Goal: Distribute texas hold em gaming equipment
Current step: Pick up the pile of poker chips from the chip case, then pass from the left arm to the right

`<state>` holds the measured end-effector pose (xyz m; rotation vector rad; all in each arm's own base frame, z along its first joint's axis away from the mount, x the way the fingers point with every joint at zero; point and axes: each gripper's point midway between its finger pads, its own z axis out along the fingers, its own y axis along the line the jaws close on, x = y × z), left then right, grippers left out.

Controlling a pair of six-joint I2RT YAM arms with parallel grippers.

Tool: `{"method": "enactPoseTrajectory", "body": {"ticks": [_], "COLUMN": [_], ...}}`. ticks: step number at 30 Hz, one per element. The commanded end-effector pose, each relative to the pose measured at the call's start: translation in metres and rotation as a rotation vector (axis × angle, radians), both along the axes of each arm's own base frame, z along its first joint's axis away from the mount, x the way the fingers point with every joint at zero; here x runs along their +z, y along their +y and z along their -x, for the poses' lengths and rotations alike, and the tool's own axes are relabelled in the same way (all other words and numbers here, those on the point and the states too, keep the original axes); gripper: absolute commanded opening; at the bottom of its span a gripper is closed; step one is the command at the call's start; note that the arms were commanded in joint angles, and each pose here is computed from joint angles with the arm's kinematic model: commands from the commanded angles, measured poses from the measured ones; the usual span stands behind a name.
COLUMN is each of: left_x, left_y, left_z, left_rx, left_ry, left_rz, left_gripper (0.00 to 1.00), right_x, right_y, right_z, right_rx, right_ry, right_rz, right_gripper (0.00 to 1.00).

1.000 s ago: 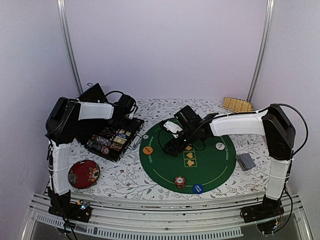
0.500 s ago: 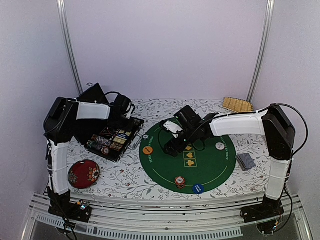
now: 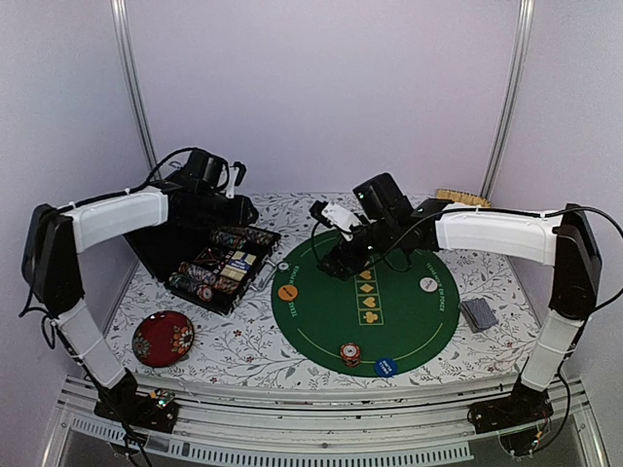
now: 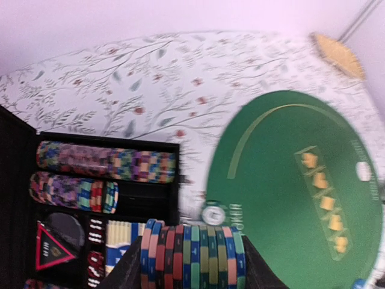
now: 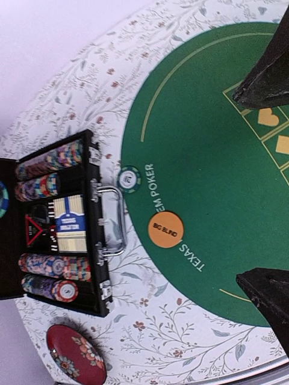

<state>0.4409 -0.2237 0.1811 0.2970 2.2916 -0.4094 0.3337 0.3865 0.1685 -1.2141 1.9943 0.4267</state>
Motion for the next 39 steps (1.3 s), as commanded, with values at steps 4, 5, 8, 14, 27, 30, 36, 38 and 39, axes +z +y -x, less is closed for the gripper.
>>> {"method": "enactPoseTrajectory", "body": {"ticks": [4,5,8,14,27,30,36,38,39], "left_x": [0.055,0.057,0.063,0.077,0.065,0.06,0.055,0.055,0.055], "left_y": [-0.054,-0.059,-0.081,-0.111,-0.144,-0.143,-0.144,-0.142,-0.142], "left_z": [0.07,0.077,0.095,0.115,0.108,0.105,0.104,0.103,0.103], "left_rx": [-0.126,-0.139,-0.202,-0.31,-0.389,-0.374,-0.377,-0.372,-0.373], "left_ry": [0.014,0.024,0.071,0.156,0.271,0.286,0.314,0.319,0.319], "left_rz": [0.325,0.359,0.452,0.662,0.84,0.861,0.904,0.914,0.919], "left_gripper": [0.0,0.0,0.0,0.0,0.0,0.0,0.0,0.0,0.0], "right_x": [0.089,0.095,0.109,0.12,0.072,0.063,0.045,0.041,0.04], "right_y": [0.001,0.0,0.002,0.02,0.057,0.056,0.059,0.061,0.061], "right_z": [-0.005,-0.002,0.006,0.024,0.003,0.013,0.0,-0.008,-0.011], "right_rx": [0.082,0.099,0.161,0.375,0.574,0.647,0.633,0.608,0.599], "right_ry": [-0.258,-0.277,-0.313,-0.421,-0.354,-0.349,-0.359,-0.365,-0.363], "right_rz": [-0.098,-0.099,-0.113,-0.139,-0.001,0.013,0.066,0.081,0.086], "right_gripper": [0.93,0.93,0.94,0.95,0.91,0.88,0.6,0.6,0.58]}}
